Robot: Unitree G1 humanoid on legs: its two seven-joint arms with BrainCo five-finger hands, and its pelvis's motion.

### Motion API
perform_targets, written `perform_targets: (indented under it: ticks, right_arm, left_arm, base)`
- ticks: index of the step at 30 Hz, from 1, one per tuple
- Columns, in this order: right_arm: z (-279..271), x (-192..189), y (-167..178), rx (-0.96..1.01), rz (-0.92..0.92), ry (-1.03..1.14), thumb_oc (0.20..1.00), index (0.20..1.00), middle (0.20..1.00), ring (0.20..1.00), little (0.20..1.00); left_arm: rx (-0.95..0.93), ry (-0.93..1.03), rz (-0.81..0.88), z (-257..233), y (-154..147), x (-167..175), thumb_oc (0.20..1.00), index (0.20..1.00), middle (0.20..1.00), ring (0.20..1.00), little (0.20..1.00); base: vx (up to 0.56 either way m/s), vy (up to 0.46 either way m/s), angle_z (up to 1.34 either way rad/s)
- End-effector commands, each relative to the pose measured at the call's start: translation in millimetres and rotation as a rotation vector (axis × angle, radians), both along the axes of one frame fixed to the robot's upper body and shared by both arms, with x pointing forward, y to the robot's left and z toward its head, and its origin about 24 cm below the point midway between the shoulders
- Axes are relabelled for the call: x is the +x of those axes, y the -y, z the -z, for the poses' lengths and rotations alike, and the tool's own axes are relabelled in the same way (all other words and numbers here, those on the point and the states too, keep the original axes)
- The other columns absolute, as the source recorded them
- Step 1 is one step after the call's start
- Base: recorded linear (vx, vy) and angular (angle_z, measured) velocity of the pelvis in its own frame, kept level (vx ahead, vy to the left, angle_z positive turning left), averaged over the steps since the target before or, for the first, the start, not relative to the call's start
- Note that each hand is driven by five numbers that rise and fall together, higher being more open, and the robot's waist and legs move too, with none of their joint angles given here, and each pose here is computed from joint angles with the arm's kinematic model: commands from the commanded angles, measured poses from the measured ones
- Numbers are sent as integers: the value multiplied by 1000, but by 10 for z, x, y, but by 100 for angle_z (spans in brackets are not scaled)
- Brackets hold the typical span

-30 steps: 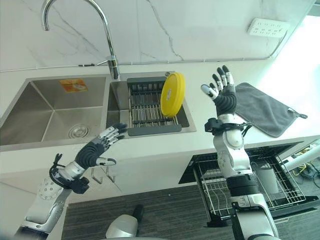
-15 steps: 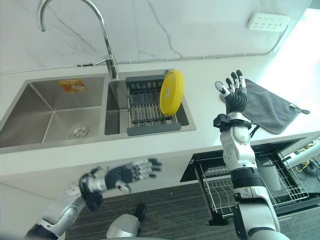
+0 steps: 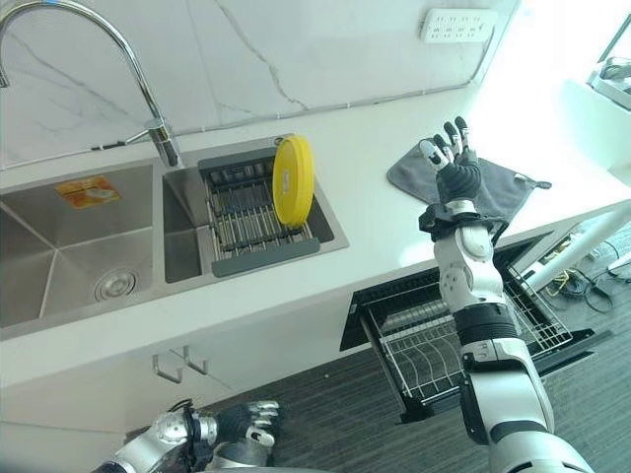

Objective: Place the dishes in the dishwasher.

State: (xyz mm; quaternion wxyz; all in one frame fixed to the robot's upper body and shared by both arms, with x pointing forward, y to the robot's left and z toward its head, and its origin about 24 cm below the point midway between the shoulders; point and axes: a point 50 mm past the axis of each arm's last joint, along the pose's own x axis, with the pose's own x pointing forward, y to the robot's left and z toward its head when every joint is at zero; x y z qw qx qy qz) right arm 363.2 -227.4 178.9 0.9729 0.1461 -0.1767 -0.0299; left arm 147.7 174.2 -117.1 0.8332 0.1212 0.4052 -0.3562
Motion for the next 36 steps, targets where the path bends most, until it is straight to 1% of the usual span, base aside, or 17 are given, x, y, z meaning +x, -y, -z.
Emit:
perform_targets:
  ticks: [1, 4, 5, 13, 19, 21, 27, 29, 36]
  right_arm:
    - [-297, 17, 22, -67, -20, 76, 1000, 1000, 1000, 1000, 1000]
    - [-216, 39, 7, -50, -48, 31, 1000, 1000, 1000, 1000, 1000]
    - [-165, 59, 24, -46, -58, 2, 1000, 1000, 1000, 1000, 1000]
    - [-87, 114, 79, -43, -104, -78, 1000, 1000, 1000, 1000, 1000]
    - [-47, 129, 249, -6, -71, -120, 1000, 1000, 1000, 1000, 1000]
    - [-66, 120, 380, 13, -31, -128, 1000, 1000, 1000, 1000, 1000]
    - [-182, 120, 582, 13, 15, -126, 1000, 1000, 1000, 1000, 1000]
    - [-246, 128, 626, 9, 10, -118, 1000, 1000, 1000, 1000, 1000]
    - [-374, 186, 526, -34, -32, -87, 1000, 1000, 1000, 1000, 1000]
  left_arm:
    - [139, 79, 70, 99, -32, -186, 1000, 1000, 1000, 1000, 1000]
    - [209, 58, 36, 169, -171, -292, 1000, 1000, 1000, 1000, 1000]
    - [248, 35, 9, 210, -278, -371, 1000, 1000, 1000, 1000, 1000]
    - [327, -46, -89, 286, -506, -591, 1000, 1000, 1000, 1000, 1000]
    - [337, -92, -213, 293, -654, -751, 1000, 1000, 1000, 1000, 1000]
    - [338, -100, -264, 289, -704, -791, 1000, 1000, 1000, 1000, 1000]
    - [347, -90, -295, 278, -747, -783, 1000, 1000, 1000, 1000, 1000]
    - [401, -54, -227, 269, -753, -751, 1000, 1000, 1000, 1000, 1000]
    - [431, -37, -292, 255, -823, -695, 1000, 1000, 1000, 1000, 1000]
  base:
    - [25, 47, 0]
    - [103, 32, 2]
    - [171, 12, 2]
    - [114, 29, 4]
    - [66, 57, 16]
    - [130, 27, 2]
    - [-11, 55, 6]
    - [-43, 65, 11]
    - [-75, 47, -1]
